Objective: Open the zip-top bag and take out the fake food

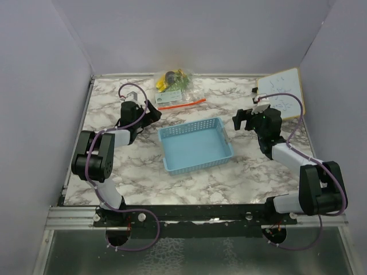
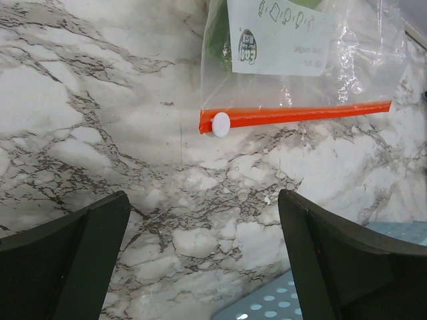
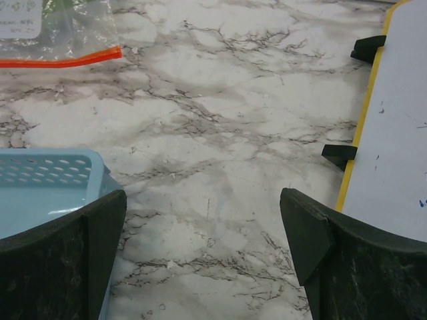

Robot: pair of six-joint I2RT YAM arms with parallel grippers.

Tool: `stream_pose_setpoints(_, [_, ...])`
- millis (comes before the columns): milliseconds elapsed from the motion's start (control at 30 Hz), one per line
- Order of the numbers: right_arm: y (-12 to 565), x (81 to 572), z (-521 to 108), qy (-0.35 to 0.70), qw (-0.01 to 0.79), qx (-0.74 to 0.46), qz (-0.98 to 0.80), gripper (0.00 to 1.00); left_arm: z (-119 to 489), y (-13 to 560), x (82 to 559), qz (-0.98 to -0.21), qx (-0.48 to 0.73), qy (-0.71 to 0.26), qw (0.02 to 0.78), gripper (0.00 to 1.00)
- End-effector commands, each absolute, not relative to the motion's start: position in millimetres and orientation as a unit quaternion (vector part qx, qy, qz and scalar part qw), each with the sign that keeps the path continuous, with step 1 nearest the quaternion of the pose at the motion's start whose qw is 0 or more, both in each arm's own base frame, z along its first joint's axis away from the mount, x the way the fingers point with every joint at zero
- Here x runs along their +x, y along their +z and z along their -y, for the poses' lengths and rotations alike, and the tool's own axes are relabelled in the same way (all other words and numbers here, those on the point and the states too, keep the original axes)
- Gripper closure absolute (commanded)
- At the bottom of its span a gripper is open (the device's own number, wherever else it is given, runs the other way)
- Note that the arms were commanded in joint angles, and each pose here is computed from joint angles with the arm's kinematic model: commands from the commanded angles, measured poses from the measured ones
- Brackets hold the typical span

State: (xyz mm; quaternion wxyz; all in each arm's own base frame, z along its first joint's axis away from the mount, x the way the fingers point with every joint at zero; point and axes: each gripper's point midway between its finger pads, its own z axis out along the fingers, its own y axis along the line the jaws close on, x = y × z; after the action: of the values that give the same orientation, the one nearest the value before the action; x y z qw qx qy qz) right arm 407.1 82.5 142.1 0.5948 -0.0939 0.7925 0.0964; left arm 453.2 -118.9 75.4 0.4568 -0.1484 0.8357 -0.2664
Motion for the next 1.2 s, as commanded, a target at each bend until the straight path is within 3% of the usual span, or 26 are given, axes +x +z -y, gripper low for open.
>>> stream_pose_setpoints(0, [154.5, 406.2, -90.5, 0.114, 0.607, -0.103, -0.779, 0.01, 116.2, 97.1, 459.8, -0.826, -0.142, -0.252, 0.484, 0.03])
stream_pose_setpoints(367, [161.0, 406.0, -86.4, 0.106, 0.615, -0.093, -0.776, 0.01, 114.7, 99.3, 459.7, -0.828, -0.135, -0.237, 0.49, 0.03])
stream_pose_setpoints(500, [162.1, 399.6, -89.9, 0.11, 0.616, -0.112, -0.772, 0.01, 131.0, 126.4, 456.6, -0.824, -0.066, -0.195, 0.528, 0.04])
stream_pose_setpoints(533, [161.6, 397.6, -89.7, 0.11, 0.617, -0.114, -0.771, 0.01, 135.5, 134.3, 454.9, -0.823, -0.045, -0.182, 0.537, 0.06])
stream_pose_setpoints(633, [161.4, 390.9, -91.0, 0.114, 0.624, -0.121, -0.764, 0.01, 135.6, 159.4, 450.6, -0.818, -0.024, -0.16, 0.552, 0.25])
stream_pose_setpoints(733, [163.0, 386.2, -98.6, 0.131, 0.627, -0.138, -0.756, 0.01, 141.6, 185.7, 443.2, -0.803, 0.008, -0.159, 0.574, 0.26])
stream_pose_setpoints(833, [169.1, 382.8, -111.2, 0.163, 0.63, -0.157, -0.743, 0.01, 169.4, 194.6, 431.9, -0.799, 0.098, -0.157, 0.572, 0.24])
stream_pose_setpoints(967, [176.3, 376.1, -123.8, 0.196, 0.635, -0.176, -0.726, 0.01, 220.3, 181.6, 397.2, -0.79, 0.243, -0.157, 0.541, 0.05])
stream_pose_setpoints(1167, [183.0, 369.0, -126.4, 0.207, 0.645, -0.176, -0.715, 0.01, 243.1, 124.5, 366.6, -0.804, 0.32, -0.13, 0.483, 0.03])
